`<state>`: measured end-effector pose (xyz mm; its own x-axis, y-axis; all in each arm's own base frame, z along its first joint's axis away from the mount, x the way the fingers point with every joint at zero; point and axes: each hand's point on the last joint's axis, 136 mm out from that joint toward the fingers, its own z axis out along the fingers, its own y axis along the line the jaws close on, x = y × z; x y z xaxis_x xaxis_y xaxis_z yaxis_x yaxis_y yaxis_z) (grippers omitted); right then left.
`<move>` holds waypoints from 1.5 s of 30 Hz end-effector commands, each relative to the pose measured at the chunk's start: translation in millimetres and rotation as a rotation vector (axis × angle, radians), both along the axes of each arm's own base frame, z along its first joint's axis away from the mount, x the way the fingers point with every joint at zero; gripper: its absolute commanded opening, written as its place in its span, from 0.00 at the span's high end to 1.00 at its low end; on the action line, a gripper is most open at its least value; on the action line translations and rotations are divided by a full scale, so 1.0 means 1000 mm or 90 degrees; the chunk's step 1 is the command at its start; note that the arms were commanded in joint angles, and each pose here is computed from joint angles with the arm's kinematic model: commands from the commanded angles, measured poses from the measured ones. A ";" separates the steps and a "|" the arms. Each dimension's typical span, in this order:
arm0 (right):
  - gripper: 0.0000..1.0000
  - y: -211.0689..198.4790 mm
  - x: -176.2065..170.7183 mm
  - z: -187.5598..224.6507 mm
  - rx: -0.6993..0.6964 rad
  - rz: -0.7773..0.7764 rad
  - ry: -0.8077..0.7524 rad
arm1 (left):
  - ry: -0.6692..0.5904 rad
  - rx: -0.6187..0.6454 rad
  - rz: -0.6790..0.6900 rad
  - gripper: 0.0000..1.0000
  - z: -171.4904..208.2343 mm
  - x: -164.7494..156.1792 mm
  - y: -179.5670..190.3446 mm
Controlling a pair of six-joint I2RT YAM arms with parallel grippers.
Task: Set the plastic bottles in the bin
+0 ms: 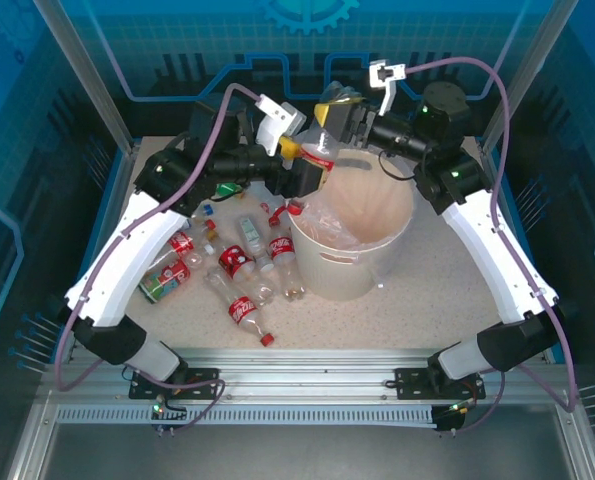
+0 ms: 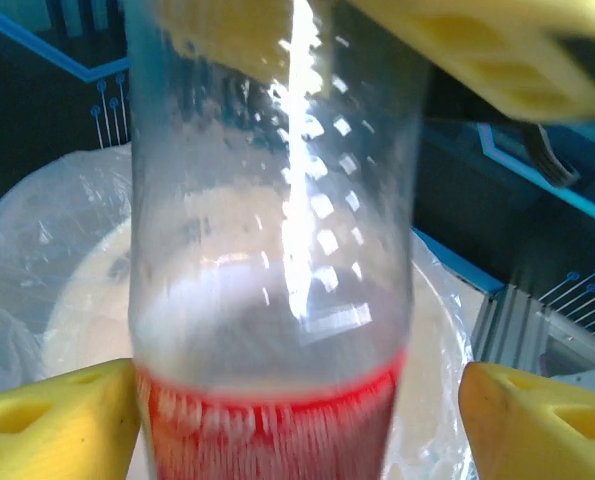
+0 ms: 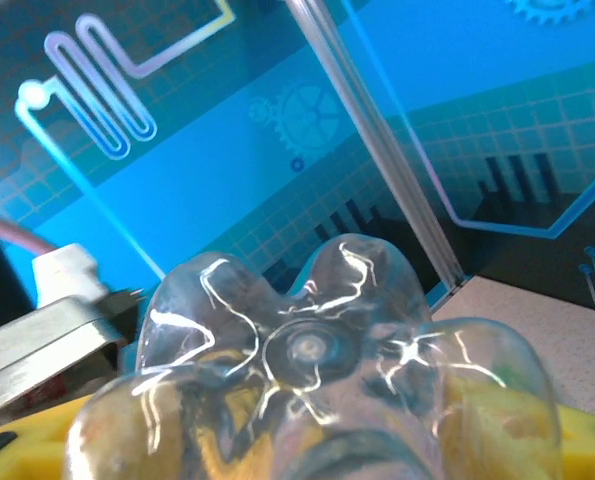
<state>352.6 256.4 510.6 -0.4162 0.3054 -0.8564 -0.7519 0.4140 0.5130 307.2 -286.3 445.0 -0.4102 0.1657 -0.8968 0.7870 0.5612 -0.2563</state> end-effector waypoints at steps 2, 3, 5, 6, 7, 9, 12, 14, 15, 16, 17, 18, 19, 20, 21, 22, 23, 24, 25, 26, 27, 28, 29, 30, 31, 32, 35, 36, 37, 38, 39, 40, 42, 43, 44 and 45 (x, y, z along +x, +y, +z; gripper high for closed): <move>0.46 -0.034 0.007 0.038 0.057 -0.079 -0.068 | -0.046 -0.053 0.000 0.10 0.033 -0.020 0.016; 0.47 -0.042 0.008 0.043 0.065 -0.093 -0.076 | -0.047 -0.062 0.005 0.09 0.036 -0.022 0.020; 0.47 -0.057 0.009 0.051 0.078 -0.120 -0.087 | -0.040 -0.069 0.014 0.09 0.035 -0.024 0.027; 0.47 -0.067 0.009 0.056 0.084 -0.135 -0.093 | -0.032 -0.064 0.021 0.10 0.032 -0.024 0.030; 0.47 -0.075 0.008 0.060 0.088 -0.147 -0.098 | -0.025 -0.057 0.030 0.11 0.027 -0.024 0.032; 0.47 -0.093 0.009 0.064 0.101 -0.171 -0.101 | -0.003 -0.044 0.048 0.13 0.015 -0.022 0.035; 0.46 -0.117 0.007 0.066 0.117 -0.196 -0.098 | 0.046 -0.030 0.071 0.19 -0.007 -0.018 0.037; 0.46 -0.130 0.007 0.061 0.110 -0.219 -0.092 | 0.086 -0.025 0.085 0.22 -0.024 -0.015 0.037; 0.46 -0.136 0.008 0.056 0.098 -0.234 -0.085 | 0.108 -0.016 0.094 0.24 -0.036 -0.013 0.037; 0.46 -0.141 0.008 0.051 0.086 -0.250 -0.080 | 0.126 -0.007 0.104 0.25 -0.046 -0.011 0.038; 0.46 -0.147 0.009 0.045 0.070 -0.267 -0.074 | 0.147 0.004 0.116 0.26 -0.058 -0.009 0.039; 0.45 -0.151 0.009 0.039 0.055 -0.283 -0.070 | 0.165 0.014 0.126 0.26 -0.069 -0.009 0.040; 0.45 -0.154 0.009 0.034 0.043 -0.292 -0.066 | 0.175 0.022 0.136 0.26 -0.076 -0.008 0.042; 0.45 -0.156 0.010 0.028 0.031 -0.301 -0.058 | 0.189 0.030 0.146 0.27 -0.085 -0.007 0.043; 0.45 -0.157 0.011 0.021 0.021 -0.306 -0.050 | 0.202 0.033 0.155 0.27 -0.091 -0.006 0.043; 0.45 -0.158 0.011 0.018 0.014 -0.309 -0.046 | 0.212 0.035 0.162 0.27 -0.095 -0.006 0.043; 0.45 -0.158 0.012 0.012 0.008 -0.311 -0.037 | 0.224 0.036 0.167 0.28 -0.101 -0.005 0.042; 0.44 -0.159 0.014 0.007 0.003 -0.312 -0.030 | 0.234 0.034 0.170 0.29 -0.105 -0.004 0.040; 0.44 -0.159 0.014 0.004 0.001 -0.313 -0.027 | 0.239 0.035 0.173 0.30 -0.108 -0.003 0.039; 0.44 -0.159 0.015 0.000 -0.001 -0.315 -0.022 | 0.246 0.037 0.176 0.33 -0.112 -0.003 0.038; 0.44 -0.160 0.016 -0.004 -0.003 -0.316 -0.016 | 0.251 0.039 0.180 0.38 -0.115 -0.002 0.038; 0.44 -0.159 0.017 -0.008 -0.004 -0.315 -0.011 | 0.253 0.039 0.181 0.41 -0.116 -0.002 0.038; 0.44 -0.159 0.018 -0.011 -0.006 -0.315 -0.007 | 0.255 0.040 0.184 0.44 -0.117 -0.001 0.038; 0.44 -0.159 0.019 -0.015 -0.007 -0.314 -0.001 | 0.255 0.041 0.186 0.47 -0.118 0.000 0.038; 0.44 -0.159 0.021 -0.017 -0.008 -0.312 0.004 | 0.253 0.042 0.189 0.49 -0.119 0.001 0.039; 0.44 -0.158 0.022 -0.021 -0.007 -0.308 0.009 | 0.253 0.043 0.192 0.53 -0.119 0.002 0.039; 0.43 -0.153 0.023 -0.028 -0.004 -0.296 0.018 | 0.254 0.050 0.193 0.62 -0.122 0.003 0.038; 0.43 -0.152 0.023 -0.030 -0.004 -0.294 0.019 | 0.257 0.053 0.194 0.66 -0.123 0.004 0.038; 0.43 -0.151 0.024 -0.032 -0.006 -0.293 0.021 | 0.260 0.056 0.194 0.70 -0.125 0.004 0.038; 0.43 -0.150 0.024 -0.032 -0.007 -0.290 0.021 | 0.261 0.058 0.194 0.74 -0.126 0.005 0.038; 0.43 -0.149 0.024 -0.033 -0.009 -0.289 0.022 | 0.262 0.058 0.196 0.78 -0.126 0.005 0.038; 0.43 -0.148 0.023 -0.035 -0.012 -0.286 0.023 | 0.262 0.056 0.196 0.82 -0.125 0.005 0.038; 0.43 -0.144 0.023 -0.039 -0.022 -0.280 0.026 | 0.258 0.047 0.194 0.90 -0.121 0.005 0.037; 0.43 -0.143 0.023 -0.041 -0.028 -0.278 0.027 | 0.258 0.042 0.193 0.94 -0.118 0.004 0.037; 0.43 -0.141 0.022 -0.043 -0.036 -0.275 0.026 | 0.257 0.033 0.190 0.97 -0.114 0.003 0.036; 0.43 -0.137 0.022 -0.046 -0.045 -0.270 0.027 | 0.256 0.023 0.186 0.99 -0.110 0.001 0.035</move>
